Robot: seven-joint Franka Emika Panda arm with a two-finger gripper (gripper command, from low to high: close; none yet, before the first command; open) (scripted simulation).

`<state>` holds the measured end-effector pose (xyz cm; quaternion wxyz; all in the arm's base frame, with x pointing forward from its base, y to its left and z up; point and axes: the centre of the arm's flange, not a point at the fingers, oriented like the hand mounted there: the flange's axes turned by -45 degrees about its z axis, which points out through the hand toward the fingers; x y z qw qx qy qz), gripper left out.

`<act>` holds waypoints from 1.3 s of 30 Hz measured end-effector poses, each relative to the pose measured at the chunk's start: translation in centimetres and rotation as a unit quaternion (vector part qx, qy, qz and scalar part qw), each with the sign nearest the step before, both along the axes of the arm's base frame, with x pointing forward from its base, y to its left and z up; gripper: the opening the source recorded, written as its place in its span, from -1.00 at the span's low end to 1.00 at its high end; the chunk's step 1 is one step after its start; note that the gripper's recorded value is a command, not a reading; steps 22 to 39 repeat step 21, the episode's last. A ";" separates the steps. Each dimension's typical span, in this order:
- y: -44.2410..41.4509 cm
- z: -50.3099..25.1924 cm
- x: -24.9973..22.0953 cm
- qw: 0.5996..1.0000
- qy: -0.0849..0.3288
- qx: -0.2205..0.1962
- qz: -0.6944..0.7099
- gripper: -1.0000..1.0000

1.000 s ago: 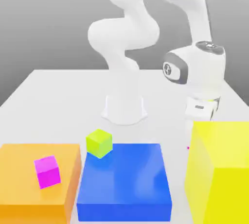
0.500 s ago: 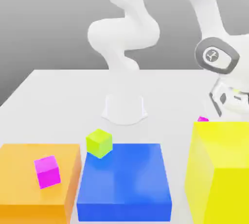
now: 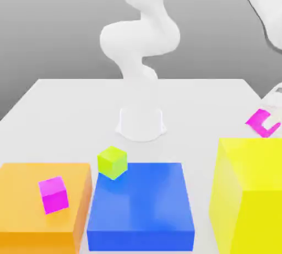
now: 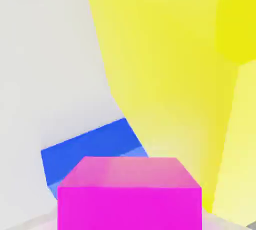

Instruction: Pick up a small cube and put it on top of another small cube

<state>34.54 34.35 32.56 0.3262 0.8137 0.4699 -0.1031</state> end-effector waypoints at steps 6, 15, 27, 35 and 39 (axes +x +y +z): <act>-1.9 5.8 7.2 0.964 -0.052 0.143 -0.220 -1.00; -6.8 12.1 15.6 0.820 -0.101 0.320 -0.463 -1.00; -6.7 8.1 15.7 0.815 -0.101 0.327 -0.468 1.00; -6.7 8.1 15.7 0.815 -0.101 0.327 -0.468 1.00; -6.7 8.1 15.7 0.815 -0.101 0.327 -0.468 1.00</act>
